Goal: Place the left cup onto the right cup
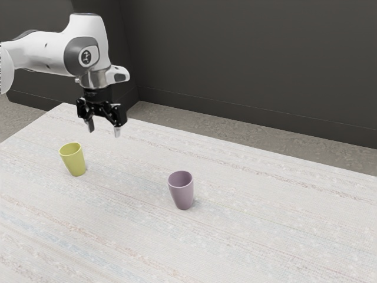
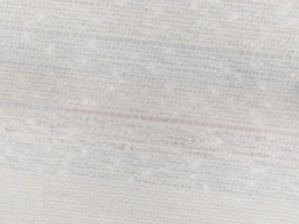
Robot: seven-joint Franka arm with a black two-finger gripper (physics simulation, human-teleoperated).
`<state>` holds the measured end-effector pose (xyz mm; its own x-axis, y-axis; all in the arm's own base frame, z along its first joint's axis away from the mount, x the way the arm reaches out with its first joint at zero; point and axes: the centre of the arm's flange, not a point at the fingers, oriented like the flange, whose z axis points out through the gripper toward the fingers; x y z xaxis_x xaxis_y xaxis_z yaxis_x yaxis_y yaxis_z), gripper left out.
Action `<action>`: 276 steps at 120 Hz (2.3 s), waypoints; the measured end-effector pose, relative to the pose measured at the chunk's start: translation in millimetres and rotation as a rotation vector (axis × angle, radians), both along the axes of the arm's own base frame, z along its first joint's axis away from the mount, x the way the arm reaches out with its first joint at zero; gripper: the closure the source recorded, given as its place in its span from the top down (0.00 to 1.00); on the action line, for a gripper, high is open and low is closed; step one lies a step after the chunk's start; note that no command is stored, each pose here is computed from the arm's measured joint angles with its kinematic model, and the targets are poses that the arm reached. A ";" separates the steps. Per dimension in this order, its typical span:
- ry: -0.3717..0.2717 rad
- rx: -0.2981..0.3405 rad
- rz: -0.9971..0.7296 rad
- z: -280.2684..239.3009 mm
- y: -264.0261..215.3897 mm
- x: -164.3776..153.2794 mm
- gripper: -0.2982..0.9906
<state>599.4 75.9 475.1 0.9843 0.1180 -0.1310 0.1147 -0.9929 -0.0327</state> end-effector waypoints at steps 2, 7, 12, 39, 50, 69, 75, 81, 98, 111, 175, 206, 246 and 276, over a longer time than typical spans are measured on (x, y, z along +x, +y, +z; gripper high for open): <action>0.001 0.000 0.003 -1.6 1.9 0.4 0.77; 0.003 -0.001 0.012 -5.8 7.3 1.4 0.77; 0.005 -0.006 0.024 -10.9 13.8 2.4 0.77; 0.005 -0.015 0.050 -32.5 37.1 7.9 0.76; 0.006 -0.016 0.054 -42.7 46.6 10.2 0.75; -0.001 -0.019 0.059 -56.6 66.0 12.5 0.75; -0.004 -0.019 0.059 -60.5 72.6 12.8 0.75; -0.006 -0.022 0.060 -64.8 78.5 13.3 0.75; -0.019 -0.028 0.056 -71.8 93.9 13.5 0.74; -0.026 -0.027 0.052 -75.9 106.5 12.7 0.74; -0.060 -0.021 0.019 -97.7 170.9 6.0 0.73; -0.069 -0.012 -0.025 -107.5 186.3 15.4 0.72; -0.059 -0.014 -0.075 -126.4 192.5 23.1 0.72; -0.047 -0.029 -0.092 -148.1 194.5 24.5 0.71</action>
<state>623.9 270.5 327.0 0.9960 0.0237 -0.0867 0.0238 -0.9997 -0.0002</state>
